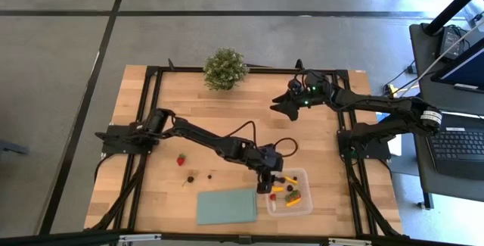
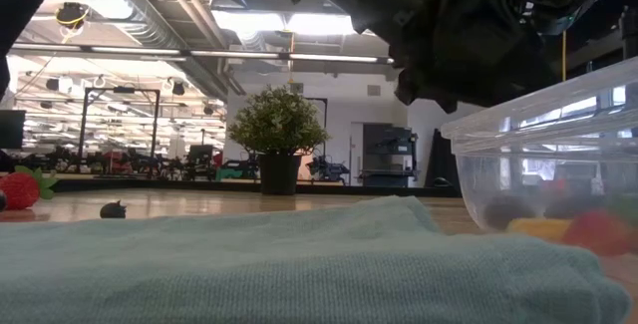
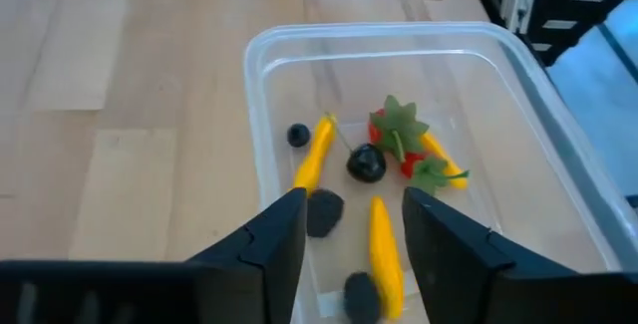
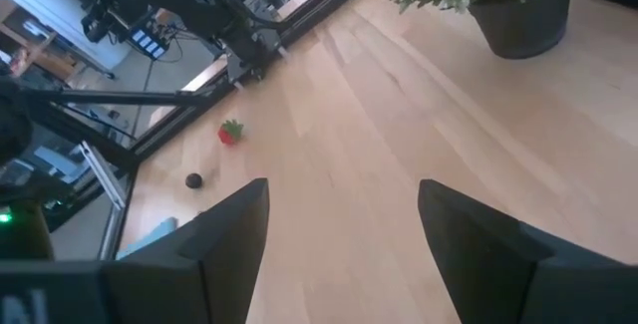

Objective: Pick and placing Produce into tupperware
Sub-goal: Put the blueberry into the transparent bin

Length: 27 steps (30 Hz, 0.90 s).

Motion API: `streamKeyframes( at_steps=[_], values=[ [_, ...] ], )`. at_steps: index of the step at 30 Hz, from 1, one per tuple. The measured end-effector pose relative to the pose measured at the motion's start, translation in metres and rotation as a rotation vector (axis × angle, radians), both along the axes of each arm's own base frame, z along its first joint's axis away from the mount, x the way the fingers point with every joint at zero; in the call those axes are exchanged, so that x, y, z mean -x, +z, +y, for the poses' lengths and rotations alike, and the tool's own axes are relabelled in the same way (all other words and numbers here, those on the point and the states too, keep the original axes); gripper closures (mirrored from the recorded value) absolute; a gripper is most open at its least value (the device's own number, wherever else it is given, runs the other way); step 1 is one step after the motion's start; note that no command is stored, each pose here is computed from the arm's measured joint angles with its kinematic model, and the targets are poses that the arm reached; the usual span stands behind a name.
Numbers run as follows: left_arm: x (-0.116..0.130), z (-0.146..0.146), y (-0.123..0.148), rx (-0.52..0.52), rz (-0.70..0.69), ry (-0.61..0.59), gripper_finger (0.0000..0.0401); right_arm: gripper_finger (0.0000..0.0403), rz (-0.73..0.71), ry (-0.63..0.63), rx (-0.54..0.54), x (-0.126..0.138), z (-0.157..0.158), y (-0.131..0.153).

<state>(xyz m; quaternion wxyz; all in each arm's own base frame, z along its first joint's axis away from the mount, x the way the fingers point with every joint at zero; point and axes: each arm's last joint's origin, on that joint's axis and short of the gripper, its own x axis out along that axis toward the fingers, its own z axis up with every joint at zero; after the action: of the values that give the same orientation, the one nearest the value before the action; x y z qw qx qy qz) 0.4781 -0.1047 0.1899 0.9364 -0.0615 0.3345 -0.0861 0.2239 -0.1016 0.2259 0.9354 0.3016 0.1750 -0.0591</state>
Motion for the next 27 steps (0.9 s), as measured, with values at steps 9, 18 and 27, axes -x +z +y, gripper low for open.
streamKeyframes(
  at_steps=[9, 18, 27],
  values=[
    [0.016, 0.006, 0.045, 0.021, -0.027, 0.012, 0.0246, 0.0144, 0.084, 0.027, 0.018, 0.003, 0.002, -0.008],
    [0.089, 0.025, 0.127, 0.038, 0.148, 0.076, 0.0248, 0.0144, 0.092, 0.035, 0.03, 0.004, 0.002, -0.009],
    [0.145, 0.006, 0.155, 0.081, 0.323, 0.095, 0.0242, 0.0144, 0.091, 0.044, 0.05, 0.004, 0.002, -0.009]
  ],
)
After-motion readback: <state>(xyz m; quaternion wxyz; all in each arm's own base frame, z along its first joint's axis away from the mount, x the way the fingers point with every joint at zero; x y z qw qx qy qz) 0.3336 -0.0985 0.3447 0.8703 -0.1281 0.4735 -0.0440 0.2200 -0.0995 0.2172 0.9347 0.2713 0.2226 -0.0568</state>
